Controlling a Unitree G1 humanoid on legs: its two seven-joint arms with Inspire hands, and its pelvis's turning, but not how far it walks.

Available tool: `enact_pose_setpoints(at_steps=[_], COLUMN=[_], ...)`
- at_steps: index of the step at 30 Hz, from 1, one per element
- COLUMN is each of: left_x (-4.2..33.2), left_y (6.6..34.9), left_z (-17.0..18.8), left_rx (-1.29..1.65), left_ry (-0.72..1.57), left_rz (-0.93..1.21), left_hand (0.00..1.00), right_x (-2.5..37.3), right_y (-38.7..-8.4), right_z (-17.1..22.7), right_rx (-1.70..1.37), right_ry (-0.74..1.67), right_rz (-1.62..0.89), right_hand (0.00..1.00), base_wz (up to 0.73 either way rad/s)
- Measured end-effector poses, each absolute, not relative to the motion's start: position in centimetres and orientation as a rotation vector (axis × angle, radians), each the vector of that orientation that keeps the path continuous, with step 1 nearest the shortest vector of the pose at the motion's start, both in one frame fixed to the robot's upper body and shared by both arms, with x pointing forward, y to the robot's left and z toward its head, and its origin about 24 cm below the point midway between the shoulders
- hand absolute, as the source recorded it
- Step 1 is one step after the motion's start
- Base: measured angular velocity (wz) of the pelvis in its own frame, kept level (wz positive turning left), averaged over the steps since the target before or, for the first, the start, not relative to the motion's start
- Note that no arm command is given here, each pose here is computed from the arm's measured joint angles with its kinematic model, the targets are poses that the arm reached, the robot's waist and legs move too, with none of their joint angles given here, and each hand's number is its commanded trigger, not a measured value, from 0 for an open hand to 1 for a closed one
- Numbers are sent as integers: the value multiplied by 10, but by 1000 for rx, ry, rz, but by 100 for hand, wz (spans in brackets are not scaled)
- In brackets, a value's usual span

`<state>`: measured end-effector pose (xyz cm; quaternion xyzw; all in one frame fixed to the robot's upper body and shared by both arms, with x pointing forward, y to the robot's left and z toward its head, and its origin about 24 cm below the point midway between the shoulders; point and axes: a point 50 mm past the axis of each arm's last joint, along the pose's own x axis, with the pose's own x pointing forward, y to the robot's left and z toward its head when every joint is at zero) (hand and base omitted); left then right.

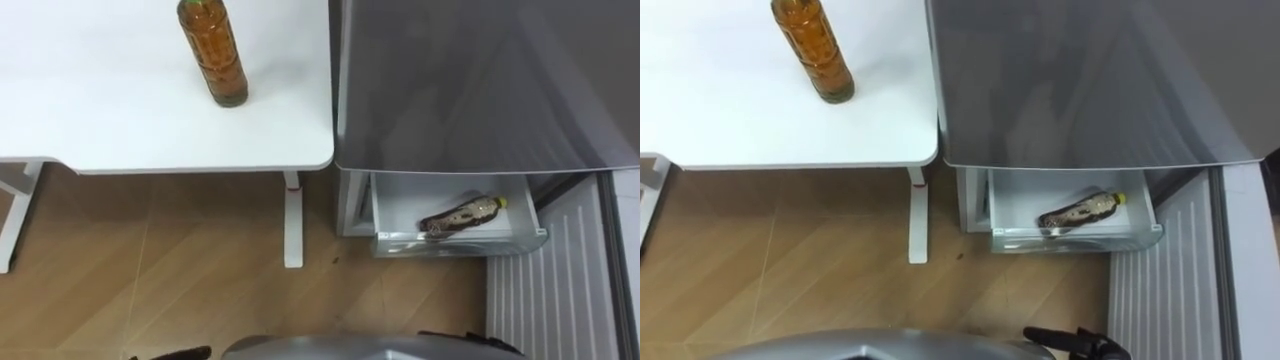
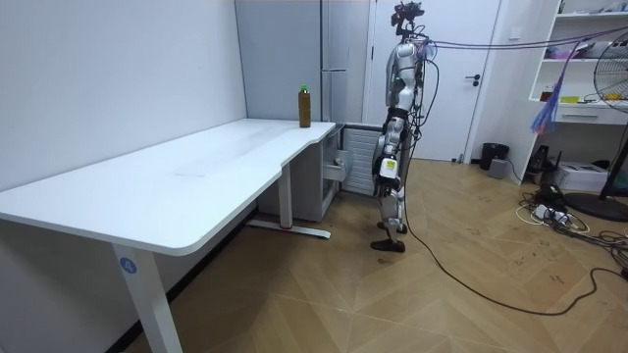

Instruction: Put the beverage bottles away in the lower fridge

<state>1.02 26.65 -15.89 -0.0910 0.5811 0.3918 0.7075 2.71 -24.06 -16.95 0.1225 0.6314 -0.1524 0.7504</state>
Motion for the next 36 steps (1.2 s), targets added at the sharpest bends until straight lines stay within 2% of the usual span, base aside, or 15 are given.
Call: enact_pose_setpoints(at_steps=[6, 12, 16, 22, 28, 36], left_x=[14, 63, 92, 137, 159, 179], left_y=[286, 316, 326, 321, 315, 300], left_z=[-147, -110, -79, -23, 23, 51], left_rx=[-296, -216, -146, -18, 132, 129], left_ry=[1157, 827, 614, 293, 43, -91], left_rz=[1133, 1241, 1281, 1191, 1104, 946], left_hand=[0, 0, 0, 0, 0, 0], right_x=[23, 22, 21, 18, 19, 22], right_y=[-244, -251, -252, -253, -253, -253], right_z=[-169, -167, -166, -166, -165, -165], right_rx=[279, 226, 221, 205, 189, 201], right_ry=[1370, 1370, 1349, 1330, 1310, 1295], right_rz=[-359, -346, -353, -347, -337, -302], right_hand=[0, 0, 0, 0, 0, 0], base_wz=[0, 3, -2, 0, 0, 0])
